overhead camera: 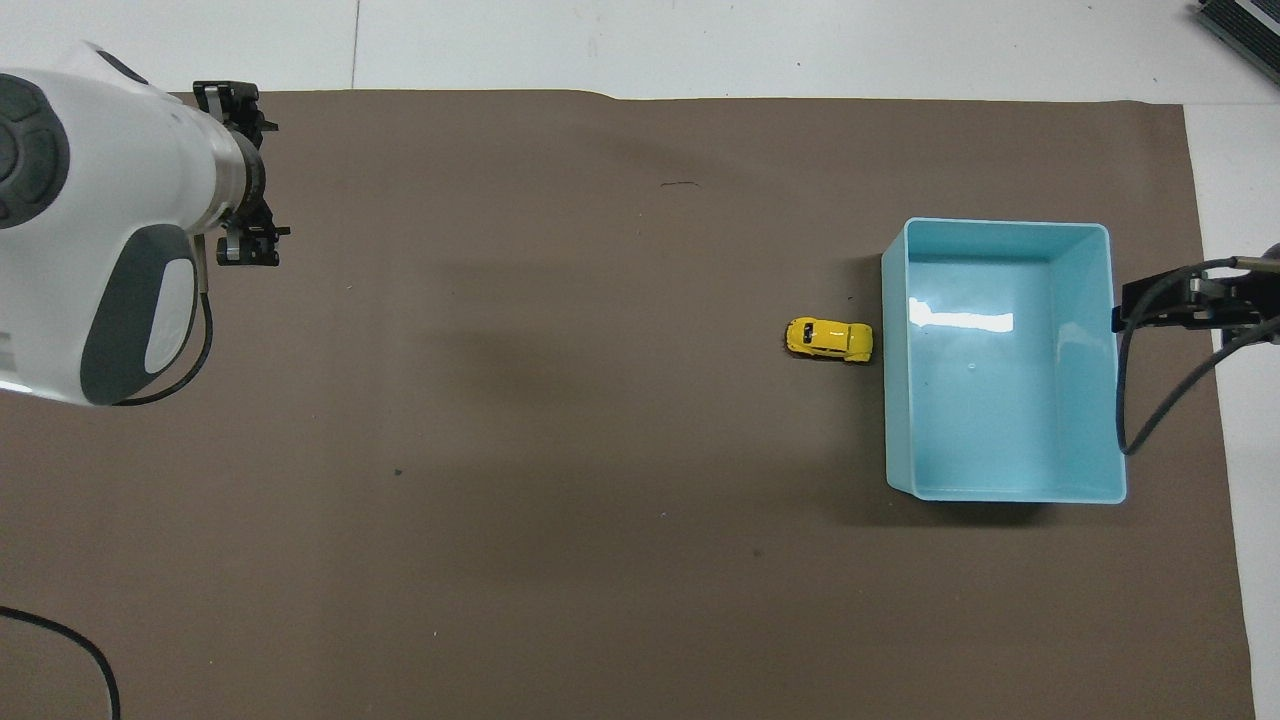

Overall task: Wind up and store yellow beetle car
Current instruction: 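Withdraw the left gripper while the right gripper rises over the bin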

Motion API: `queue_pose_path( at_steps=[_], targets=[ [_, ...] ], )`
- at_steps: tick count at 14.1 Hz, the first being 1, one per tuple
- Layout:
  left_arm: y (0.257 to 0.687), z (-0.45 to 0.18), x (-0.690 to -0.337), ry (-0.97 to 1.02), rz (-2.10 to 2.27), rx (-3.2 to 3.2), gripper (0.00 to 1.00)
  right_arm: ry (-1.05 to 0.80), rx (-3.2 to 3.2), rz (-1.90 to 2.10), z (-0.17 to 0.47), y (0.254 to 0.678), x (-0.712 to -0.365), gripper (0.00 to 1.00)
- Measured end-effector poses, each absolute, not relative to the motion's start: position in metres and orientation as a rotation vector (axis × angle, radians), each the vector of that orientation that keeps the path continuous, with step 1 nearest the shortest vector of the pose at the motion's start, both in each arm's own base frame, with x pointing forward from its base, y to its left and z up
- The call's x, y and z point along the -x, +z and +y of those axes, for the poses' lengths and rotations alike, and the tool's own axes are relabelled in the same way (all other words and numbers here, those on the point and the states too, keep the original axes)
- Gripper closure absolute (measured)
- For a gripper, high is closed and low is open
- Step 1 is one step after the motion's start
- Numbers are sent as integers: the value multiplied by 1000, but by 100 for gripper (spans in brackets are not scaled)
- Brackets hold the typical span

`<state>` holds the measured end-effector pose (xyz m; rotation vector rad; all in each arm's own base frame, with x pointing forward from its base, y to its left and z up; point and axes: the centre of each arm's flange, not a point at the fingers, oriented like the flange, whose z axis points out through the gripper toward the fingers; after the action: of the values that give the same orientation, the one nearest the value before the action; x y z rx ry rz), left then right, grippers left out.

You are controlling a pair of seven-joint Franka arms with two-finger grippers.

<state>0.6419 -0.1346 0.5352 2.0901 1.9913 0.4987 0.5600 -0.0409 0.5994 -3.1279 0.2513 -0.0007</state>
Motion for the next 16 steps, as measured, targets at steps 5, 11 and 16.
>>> queue_pose_path(
  at_steps=[5, 11, 16],
  targets=[
    [566, -110, -634, 558, 1888, -2187, 0, 3, 3128, 252, -41, 599, -560, 0],
    [588, -90, -623, 613, 1588, -2496, 0, 6, 3128, 246, -39, 598, -560, 0],
    [597, -73, -617, 633, 1280, -2748, 0, 29, 3132, 193, -21, 589, -568, 0]
  ],
)
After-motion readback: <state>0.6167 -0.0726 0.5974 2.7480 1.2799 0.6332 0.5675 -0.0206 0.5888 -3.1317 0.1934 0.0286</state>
